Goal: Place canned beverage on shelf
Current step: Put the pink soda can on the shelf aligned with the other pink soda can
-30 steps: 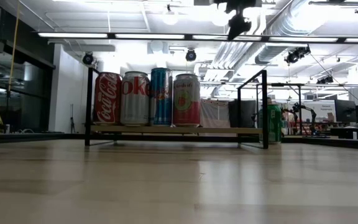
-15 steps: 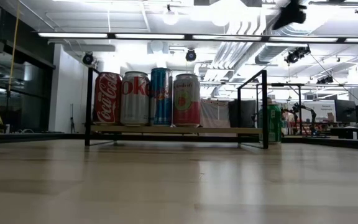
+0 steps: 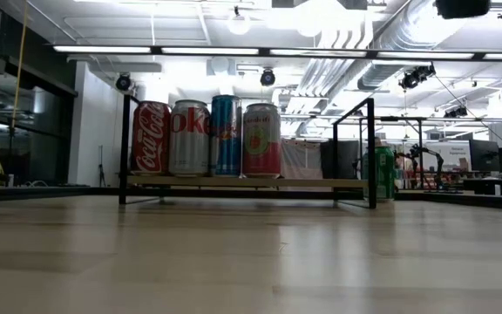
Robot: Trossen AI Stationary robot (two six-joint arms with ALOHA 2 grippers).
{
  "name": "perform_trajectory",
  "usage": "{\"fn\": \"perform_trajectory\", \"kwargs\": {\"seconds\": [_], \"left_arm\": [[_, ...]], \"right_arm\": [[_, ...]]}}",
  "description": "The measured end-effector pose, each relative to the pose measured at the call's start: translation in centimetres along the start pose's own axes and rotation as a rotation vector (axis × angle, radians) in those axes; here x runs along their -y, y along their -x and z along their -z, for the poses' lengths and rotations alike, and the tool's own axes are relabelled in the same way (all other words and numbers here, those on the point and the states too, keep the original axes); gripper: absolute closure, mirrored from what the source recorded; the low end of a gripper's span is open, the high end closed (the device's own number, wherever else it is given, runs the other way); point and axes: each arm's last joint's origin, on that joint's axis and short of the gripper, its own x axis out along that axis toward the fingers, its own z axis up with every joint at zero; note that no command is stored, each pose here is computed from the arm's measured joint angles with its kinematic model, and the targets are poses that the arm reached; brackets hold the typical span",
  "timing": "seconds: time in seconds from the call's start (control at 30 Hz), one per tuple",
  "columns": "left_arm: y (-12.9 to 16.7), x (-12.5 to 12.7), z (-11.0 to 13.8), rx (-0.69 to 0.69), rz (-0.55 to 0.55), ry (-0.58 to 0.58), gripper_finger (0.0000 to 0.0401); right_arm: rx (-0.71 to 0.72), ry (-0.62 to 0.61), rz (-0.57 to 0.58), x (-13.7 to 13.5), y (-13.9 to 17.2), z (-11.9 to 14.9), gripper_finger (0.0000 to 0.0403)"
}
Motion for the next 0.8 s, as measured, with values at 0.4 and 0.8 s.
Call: {"fn": "perform_trajectory", "kwargs": {"seconds": [0.4, 0.8], "left_arm": [[0.0, -0.2, 0.0, 0.005, -0.069, 0.009, 0.0167], [0.0, -0.2, 0.0, 0.004, -0.054, 0.012, 0.0167]], "right_arm": [[-0.456, 0.083, 0.342, -6.7, -3.4, 5.2, 0.0009], [-0.404, -0.547, 0.618, -9.9, -7.1, 13.1, 0.0009]]}}
